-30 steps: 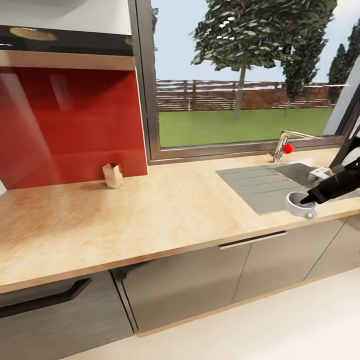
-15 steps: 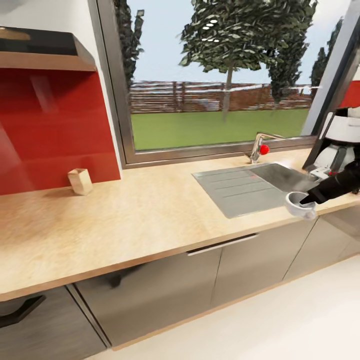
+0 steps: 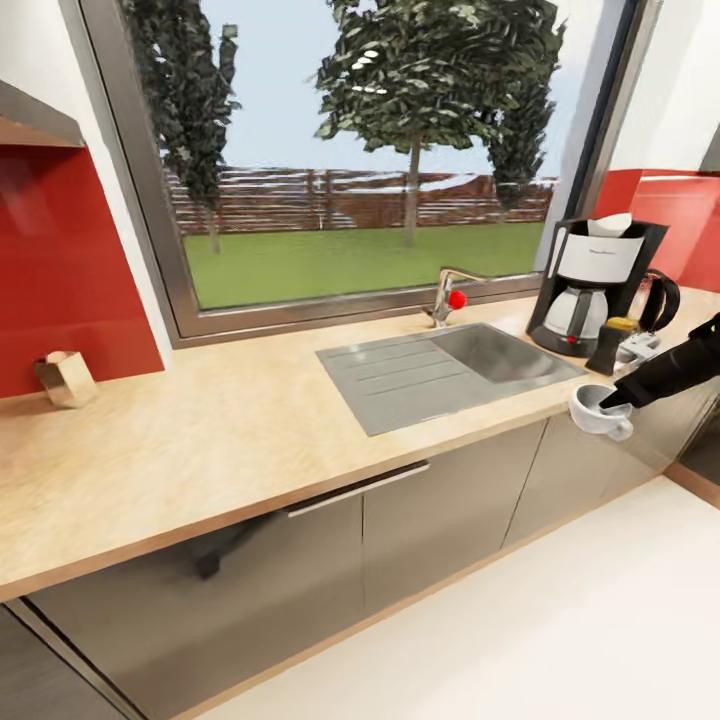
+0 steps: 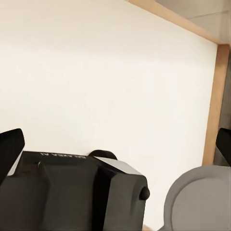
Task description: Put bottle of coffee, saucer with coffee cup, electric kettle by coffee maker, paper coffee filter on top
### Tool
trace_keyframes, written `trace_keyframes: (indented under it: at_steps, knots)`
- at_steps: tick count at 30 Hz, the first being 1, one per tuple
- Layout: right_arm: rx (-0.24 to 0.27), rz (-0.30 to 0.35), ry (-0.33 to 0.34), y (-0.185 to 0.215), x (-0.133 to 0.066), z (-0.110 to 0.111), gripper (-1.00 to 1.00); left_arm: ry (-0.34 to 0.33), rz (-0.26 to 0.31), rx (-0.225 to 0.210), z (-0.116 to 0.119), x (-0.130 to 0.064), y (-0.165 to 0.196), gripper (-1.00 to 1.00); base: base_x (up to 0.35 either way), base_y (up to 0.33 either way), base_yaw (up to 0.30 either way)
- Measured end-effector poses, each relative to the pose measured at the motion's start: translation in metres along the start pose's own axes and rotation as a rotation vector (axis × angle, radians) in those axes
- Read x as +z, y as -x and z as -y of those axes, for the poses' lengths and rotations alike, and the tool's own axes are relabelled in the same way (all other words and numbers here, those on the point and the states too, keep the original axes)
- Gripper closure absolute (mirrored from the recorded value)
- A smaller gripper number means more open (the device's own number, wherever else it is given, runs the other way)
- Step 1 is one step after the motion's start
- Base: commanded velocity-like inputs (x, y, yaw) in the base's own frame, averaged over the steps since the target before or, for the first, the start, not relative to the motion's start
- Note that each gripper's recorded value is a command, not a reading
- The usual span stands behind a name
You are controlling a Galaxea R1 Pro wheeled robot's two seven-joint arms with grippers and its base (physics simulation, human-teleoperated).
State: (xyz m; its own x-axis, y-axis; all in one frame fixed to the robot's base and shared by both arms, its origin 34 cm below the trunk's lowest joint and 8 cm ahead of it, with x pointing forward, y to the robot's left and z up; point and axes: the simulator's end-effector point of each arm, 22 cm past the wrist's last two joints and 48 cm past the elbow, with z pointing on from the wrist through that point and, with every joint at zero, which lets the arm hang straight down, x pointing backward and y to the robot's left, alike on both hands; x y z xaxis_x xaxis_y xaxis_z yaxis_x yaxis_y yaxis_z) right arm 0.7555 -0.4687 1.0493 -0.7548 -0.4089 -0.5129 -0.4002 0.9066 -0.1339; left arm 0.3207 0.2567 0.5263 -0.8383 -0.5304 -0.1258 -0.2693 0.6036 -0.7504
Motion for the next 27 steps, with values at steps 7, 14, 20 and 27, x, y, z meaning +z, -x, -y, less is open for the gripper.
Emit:
trace_keyframes:
  at_steps: [7, 14, 20, 27]
  knots:
    - [-0.001, 0.005, -0.003, 0.001, -0.004, 0.0, 1.0, -0.003, 0.004, 0.004, 0.001, 0.0, 0.002, -1.0, 0.0, -0.311, -0.207]
    - [0.002, 0.006, -0.002, 0.0, -0.005, 0.0, 1.0, -0.005, 0.007, 0.006, 0.002, 0.0, 0.003, -1.0, 0.039, -0.313, -0.103]
    - [0.026, -0.015, 0.009, -0.008, 0.001, 0.002, 1.0, 0.016, 0.007, 0.006, -0.003, 0.0, 0.003, -1.0, 0.114, -0.316, -0.007]
    - [0.03, -0.018, 0.012, -0.009, 0.002, 0.002, 1.0, 0.025, 0.007, 0.007, -0.004, 0.0, 0.003, -1.0, 0.132, -0.316, -0.09]
